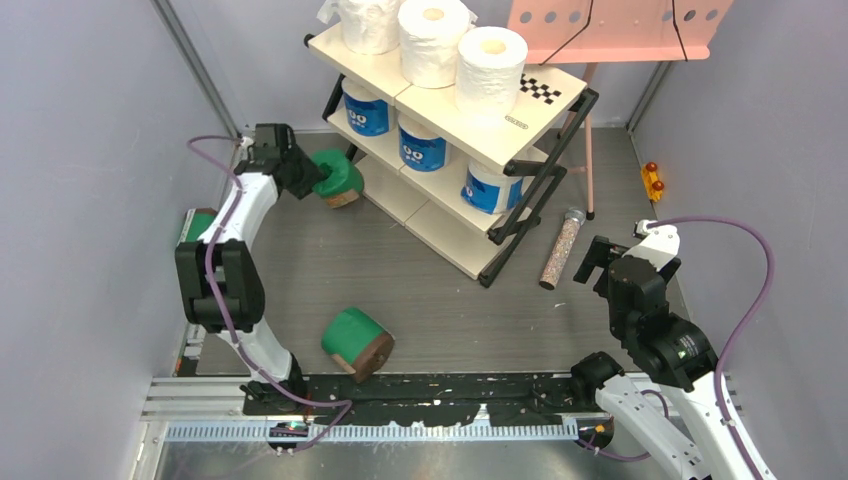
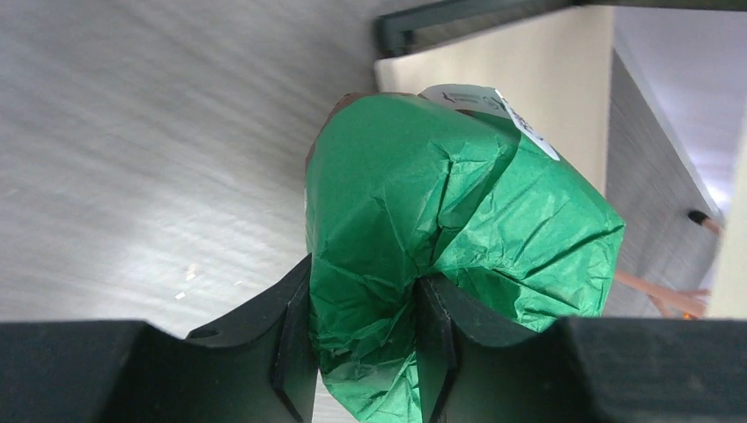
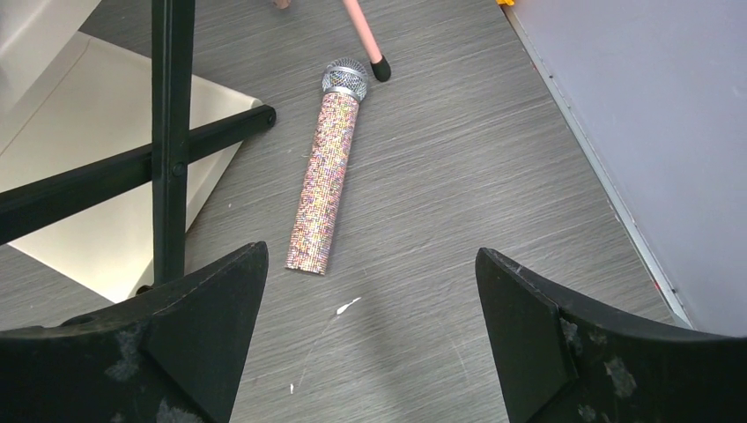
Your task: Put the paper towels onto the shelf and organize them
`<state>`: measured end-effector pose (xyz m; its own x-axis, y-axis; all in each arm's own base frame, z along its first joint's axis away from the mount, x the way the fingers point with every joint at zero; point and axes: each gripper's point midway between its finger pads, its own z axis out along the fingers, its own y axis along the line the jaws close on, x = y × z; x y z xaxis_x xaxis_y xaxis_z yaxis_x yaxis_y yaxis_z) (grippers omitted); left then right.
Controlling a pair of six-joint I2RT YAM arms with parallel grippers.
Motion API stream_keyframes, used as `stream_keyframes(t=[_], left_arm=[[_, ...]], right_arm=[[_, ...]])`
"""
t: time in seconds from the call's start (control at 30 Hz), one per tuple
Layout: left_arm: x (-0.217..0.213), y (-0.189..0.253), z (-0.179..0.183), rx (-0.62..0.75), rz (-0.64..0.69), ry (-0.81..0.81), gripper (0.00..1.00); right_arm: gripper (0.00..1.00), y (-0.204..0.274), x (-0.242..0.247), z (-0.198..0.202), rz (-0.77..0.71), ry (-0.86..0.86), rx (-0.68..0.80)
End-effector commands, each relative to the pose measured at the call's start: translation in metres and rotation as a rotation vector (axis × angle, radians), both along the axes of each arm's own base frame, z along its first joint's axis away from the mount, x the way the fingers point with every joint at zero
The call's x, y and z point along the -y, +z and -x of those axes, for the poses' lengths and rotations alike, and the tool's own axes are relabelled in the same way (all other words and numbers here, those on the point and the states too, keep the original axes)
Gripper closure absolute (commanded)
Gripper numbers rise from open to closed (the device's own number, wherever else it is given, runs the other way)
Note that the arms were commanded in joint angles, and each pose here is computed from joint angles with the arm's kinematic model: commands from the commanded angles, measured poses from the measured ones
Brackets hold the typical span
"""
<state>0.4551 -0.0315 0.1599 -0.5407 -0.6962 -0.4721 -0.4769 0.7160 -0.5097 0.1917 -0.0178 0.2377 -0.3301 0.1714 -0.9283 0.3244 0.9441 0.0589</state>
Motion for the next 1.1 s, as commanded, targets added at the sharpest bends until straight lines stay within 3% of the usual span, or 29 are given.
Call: stream_keyframes(t=[0.0, 0.33, 0.53, 1.07], left_arm=[[0.039, 0.039, -0.042, 0.163, 0.009, -0.158, 0.62], [0.067, 0.032, -0.087, 0.256, -0.070, -0.287, 0.57], [0.070, 0.021, -0.097, 0.295, -0.063, -0.281, 0.44], [0.067, 0.033, -0.079, 0.376, 0.000, -0.193, 0.29]], right_arm=[[0.05, 0.013, 0.007, 0.002, -0.017, -0.048, 0.050], [0.05, 0.013, 0.009, 0.003, -0.014, -0.058, 0.049], [0.05, 0.013, 0.009, 0.002, -0.012, -0.057, 0.045], [0.05, 0.013, 0.009, 0.003, -0.014, -0.055, 0.047]])
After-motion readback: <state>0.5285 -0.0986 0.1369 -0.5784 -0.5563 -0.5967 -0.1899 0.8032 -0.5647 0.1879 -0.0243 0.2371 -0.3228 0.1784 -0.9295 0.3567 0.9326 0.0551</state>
